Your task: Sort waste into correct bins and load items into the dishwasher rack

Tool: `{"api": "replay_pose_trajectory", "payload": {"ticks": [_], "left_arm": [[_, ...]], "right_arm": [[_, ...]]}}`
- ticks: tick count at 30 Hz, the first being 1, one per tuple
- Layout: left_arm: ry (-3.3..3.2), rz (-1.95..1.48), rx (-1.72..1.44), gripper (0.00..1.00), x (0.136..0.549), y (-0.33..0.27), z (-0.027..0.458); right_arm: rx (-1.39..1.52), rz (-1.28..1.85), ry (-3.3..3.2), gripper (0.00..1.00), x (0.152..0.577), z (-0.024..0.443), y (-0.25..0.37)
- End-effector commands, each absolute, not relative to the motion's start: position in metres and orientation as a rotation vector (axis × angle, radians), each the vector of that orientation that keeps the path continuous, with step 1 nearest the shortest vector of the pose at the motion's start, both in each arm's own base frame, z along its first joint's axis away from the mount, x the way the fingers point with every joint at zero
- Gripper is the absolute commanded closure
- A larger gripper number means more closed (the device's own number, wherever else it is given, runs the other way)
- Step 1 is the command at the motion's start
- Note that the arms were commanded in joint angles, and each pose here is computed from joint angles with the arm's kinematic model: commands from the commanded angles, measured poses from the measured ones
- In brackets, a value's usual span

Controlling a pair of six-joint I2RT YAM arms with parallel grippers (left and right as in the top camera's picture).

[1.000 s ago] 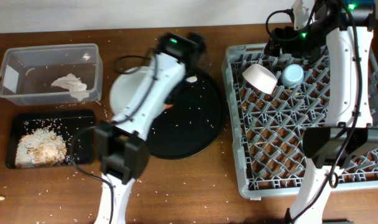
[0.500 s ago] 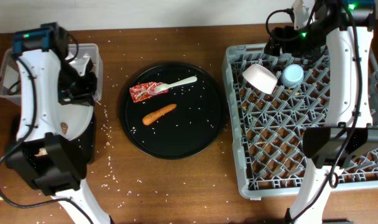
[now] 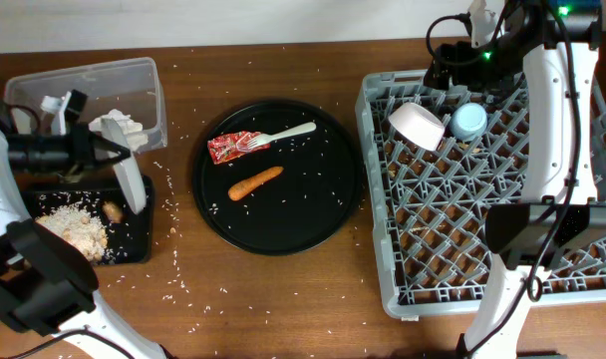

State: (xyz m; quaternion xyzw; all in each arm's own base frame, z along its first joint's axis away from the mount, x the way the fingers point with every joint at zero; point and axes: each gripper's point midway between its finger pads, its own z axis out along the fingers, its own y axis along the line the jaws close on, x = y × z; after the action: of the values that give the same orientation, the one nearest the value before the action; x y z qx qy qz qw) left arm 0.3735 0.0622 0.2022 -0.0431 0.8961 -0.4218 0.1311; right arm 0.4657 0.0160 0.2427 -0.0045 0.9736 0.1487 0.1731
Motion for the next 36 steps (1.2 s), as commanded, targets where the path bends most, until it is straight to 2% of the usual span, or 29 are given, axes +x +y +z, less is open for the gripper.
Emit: {"api": "replay_pose_trajectory", "payload": {"ticks": [1, 6, 10, 12, 14, 18, 20, 23, 24, 25, 27, 28, 31, 32, 33, 36], "left_arm": [[2.55, -1.265, -0.111, 0.99, 0.362, 0.052, 0.215], [2.452, -1.162, 0.07, 0.99, 0.353, 0.023, 0.264], [2.391, -1.029, 0.534, 1.0, 0.363, -0.062, 0.28], [2.457, -0.931, 0.707, 1.0, 0.37, -0.11, 0.258], [2.632, -0.71, 0.826, 1.0, 0.372, -0.157, 0.213], [2.91, -0.248, 0.931, 1.0, 0.361, -0.194, 0.127], [2.991, -0.205, 1.055, 0.99, 0.343, -0.219, 0.087], [3.031, -0.181, 1.152, 0.99, 0.328, -0.233, 0.065], [3.029, -0.18, 1.159, 0.96, 0.327, -0.234, 0.065], [3.026, -0.181, 1.157, 0.76, 0.327, -0.234, 0.068], [3.028, -0.164, 1.145, 0.45, 0.33, -0.23, 0.076], [3.025, -0.134, 1.116, 0.34, 0.338, -0.223, 0.09], [2.943, -0.129, 0.91, 0.29, 0.379, -0.2, 0.158], [2.905, -0.142, 0.792, 0.2, 0.395, -0.19, 0.181], [2.865, -0.156, 0.645, 0.16, 0.413, -0.176, 0.202], [2.799, -0.176, 0.297, 0.15, 0.45, -0.12, 0.231]], "right_arm": [[-0.046, 0.413, 2.695, 0.12, 0.46, 0.27, 0.02], [-0.046, 0.412, 2.686, 0.12, 0.462, 0.271, 0.02], [-0.037, 0.415, 2.689, 0.12, 0.462, 0.271, 0.02], [-0.036, 0.416, 2.696, 0.12, 0.46, 0.27, 0.02], [-0.035, 0.417, 2.7, 0.12, 0.459, 0.269, 0.02], [-0.035, 0.417, 2.7, 0.12, 0.459, 0.269, 0.02], [-0.035, 0.417, 2.7, 0.12, 0.459, 0.269, 0.02], [-0.035, 0.417, 2.7, 0.12, 0.459, 0.27, 0.02], [-0.035, 0.417, 2.7, 0.12, 0.459, 0.269, 0.02], [-0.035, 0.417, 2.7, 0.12, 0.459, 0.27, 0.02], [-0.035, 0.417, 2.699, 0.12, 0.459, 0.27, 0.02], [-0.041, 0.419, 2.698, 0.12, 0.459, 0.27, 0.022], [-0.066, 0.439, 2.685, 0.14, 0.463, 0.272, 0.045], [-0.085, 0.452, 2.682, 0.16, 0.464, 0.272, 0.059], [-0.129, 0.464, 2.676, 0.17, 0.465, 0.272, 0.078], [-0.267, 0.41, 2.715, 0.17, 0.466, 0.244, 0.143]]}}
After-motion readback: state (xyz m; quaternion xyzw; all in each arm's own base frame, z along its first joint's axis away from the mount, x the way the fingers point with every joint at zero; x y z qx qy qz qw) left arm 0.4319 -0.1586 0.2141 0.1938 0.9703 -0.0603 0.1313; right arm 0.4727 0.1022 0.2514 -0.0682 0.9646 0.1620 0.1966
